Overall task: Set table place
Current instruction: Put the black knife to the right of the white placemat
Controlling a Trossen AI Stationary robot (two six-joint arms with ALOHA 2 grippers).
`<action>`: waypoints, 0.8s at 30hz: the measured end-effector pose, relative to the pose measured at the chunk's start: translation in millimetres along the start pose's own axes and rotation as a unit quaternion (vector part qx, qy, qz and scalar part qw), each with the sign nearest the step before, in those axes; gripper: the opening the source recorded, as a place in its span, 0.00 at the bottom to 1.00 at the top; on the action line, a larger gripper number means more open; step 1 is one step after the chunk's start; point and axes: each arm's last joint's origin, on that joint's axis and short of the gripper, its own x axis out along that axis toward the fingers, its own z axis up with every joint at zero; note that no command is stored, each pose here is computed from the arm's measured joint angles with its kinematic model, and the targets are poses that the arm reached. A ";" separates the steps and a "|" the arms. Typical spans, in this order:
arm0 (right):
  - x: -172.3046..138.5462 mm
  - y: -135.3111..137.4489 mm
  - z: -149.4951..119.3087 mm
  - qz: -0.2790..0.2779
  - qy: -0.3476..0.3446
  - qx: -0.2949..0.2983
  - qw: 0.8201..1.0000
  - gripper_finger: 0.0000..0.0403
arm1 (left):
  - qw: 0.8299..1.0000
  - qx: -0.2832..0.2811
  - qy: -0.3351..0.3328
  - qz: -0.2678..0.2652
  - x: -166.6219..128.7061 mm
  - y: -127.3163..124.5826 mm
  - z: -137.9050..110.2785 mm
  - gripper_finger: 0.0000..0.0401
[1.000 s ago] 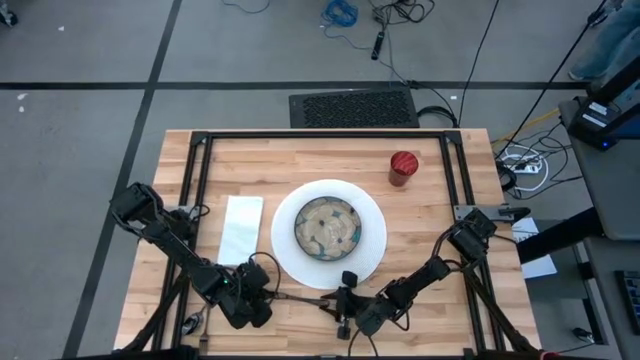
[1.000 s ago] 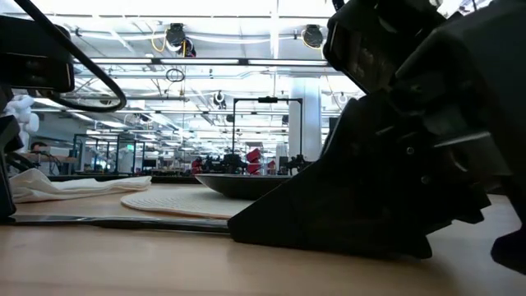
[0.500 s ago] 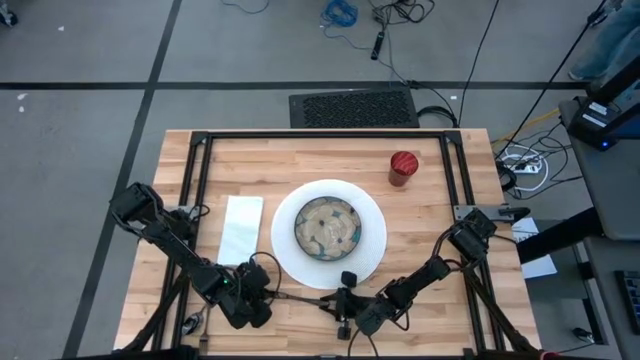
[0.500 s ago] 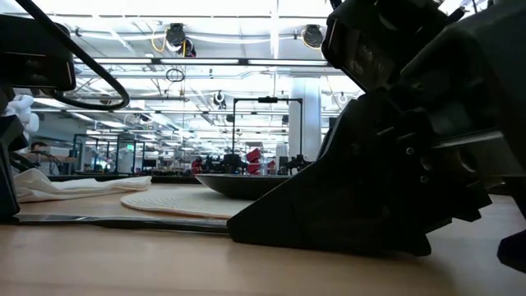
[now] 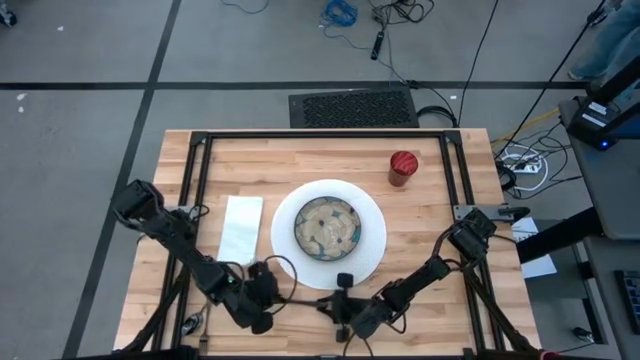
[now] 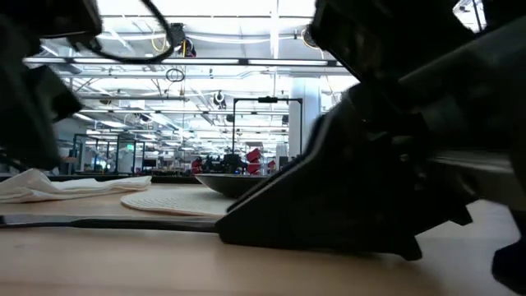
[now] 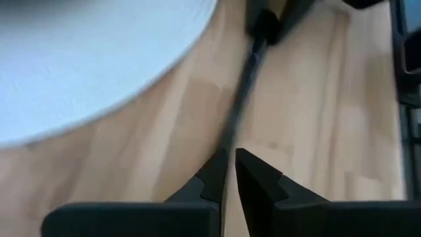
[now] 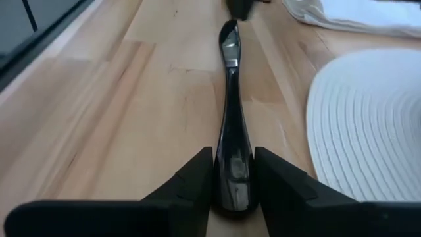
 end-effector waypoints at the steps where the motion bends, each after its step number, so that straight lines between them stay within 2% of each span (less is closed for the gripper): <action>1: 1.0 1.7 3.0 -0.001 0.004 -0.010 1.000 0.22 | 1.000 0.009 -0.005 0.002 0.6 0.4 3.0 0.04; 5: 4.5 8.4 15.1 -0.010 0.040 -0.060 0.997 0.21 | 1.000 0.017 -0.017 0.006 5.0 6.1 15.0 0.04; 9: 5.5 11.7 22.9 -0.016 0.065 -0.092 0.993 0.21 | 0.999 0.038 0.009 -0.010 10.6 10.4 18.7 0.08; 17: 7.3 11.0 26.3 -0.010 0.073 -0.125 0.989 0.21 | 0.992 0.062 0.038 -0.100 29.8 2.3 16.7 0.32; 20: 8.1 10.1 27.4 -0.008 0.073 -0.137 0.988 0.21 | 0.993 0.072 0.045 -0.088 42.0 5.2 11.4 0.37; 24: 10.5 7.4 29.1 -0.005 0.073 -0.152 0.986 0.21 | 0.994 0.067 0.050 -0.074 55.6 10.1 9.4 0.38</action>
